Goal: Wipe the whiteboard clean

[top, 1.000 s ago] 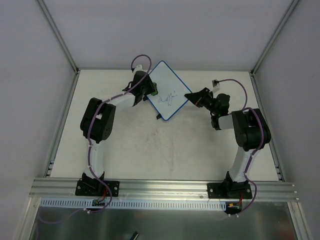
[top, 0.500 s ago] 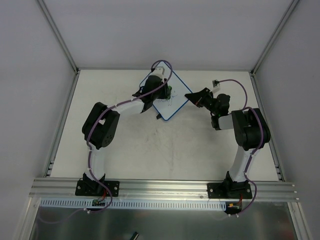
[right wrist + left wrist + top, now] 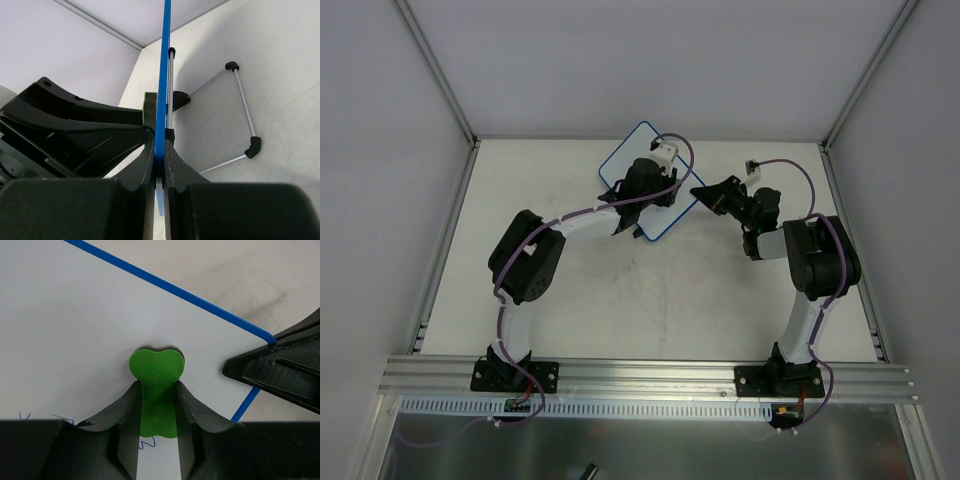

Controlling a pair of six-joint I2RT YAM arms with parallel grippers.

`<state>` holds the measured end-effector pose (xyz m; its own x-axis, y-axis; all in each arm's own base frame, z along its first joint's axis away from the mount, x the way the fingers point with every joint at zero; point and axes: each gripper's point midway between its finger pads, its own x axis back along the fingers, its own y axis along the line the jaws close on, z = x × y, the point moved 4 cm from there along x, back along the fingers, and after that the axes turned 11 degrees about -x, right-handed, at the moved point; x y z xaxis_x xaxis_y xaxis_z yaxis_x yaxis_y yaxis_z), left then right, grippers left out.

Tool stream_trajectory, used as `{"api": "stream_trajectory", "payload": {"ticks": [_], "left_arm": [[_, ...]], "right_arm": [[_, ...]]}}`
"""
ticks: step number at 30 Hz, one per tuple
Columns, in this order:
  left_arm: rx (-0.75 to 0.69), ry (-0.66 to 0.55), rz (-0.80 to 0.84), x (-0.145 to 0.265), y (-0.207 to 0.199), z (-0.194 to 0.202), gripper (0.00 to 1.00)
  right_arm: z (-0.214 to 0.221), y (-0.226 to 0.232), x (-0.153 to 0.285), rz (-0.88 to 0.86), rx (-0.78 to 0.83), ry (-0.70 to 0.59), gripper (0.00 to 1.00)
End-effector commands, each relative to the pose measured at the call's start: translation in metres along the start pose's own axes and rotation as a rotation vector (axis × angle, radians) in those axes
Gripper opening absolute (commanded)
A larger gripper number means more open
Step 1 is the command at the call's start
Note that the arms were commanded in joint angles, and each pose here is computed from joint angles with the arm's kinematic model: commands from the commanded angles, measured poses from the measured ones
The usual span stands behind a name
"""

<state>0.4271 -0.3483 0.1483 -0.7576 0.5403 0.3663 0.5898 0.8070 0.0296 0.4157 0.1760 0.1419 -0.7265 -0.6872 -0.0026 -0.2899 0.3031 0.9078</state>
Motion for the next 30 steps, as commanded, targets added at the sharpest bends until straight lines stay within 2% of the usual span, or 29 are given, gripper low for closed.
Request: {"api": "stream_trajectory", "payload": {"ticks": [1,8,11,21,30], "left_arm": [[-0.056,0.092,0.124,0.002,-0.037,0.029,0.0],[0.033,0.126,-0.1,0.002,-0.006,0.038,0.0],[0.156,0.142,-0.146,0.003,0.008,0.047,0.0],[0.48,0.22,-0.137,0.0,0.047,0.086,0.0],[0.732,0.311,-0.213,0.001,0.078,0.118,0.0]], "right_arm": [[0.004,0.038,-0.006,-0.163,0.06,0.047,0.0],[0.004,0.037,-0.005,-0.16,0.061,0.045,0.0],[0.004,0.038,-0.005,-0.161,0.063,0.043,0.0],[0.005,0.038,-0.005,-0.164,0.063,0.045,0.0],[0.005,0.039,-0.004,-0.167,0.062,0.045,0.0]]}}
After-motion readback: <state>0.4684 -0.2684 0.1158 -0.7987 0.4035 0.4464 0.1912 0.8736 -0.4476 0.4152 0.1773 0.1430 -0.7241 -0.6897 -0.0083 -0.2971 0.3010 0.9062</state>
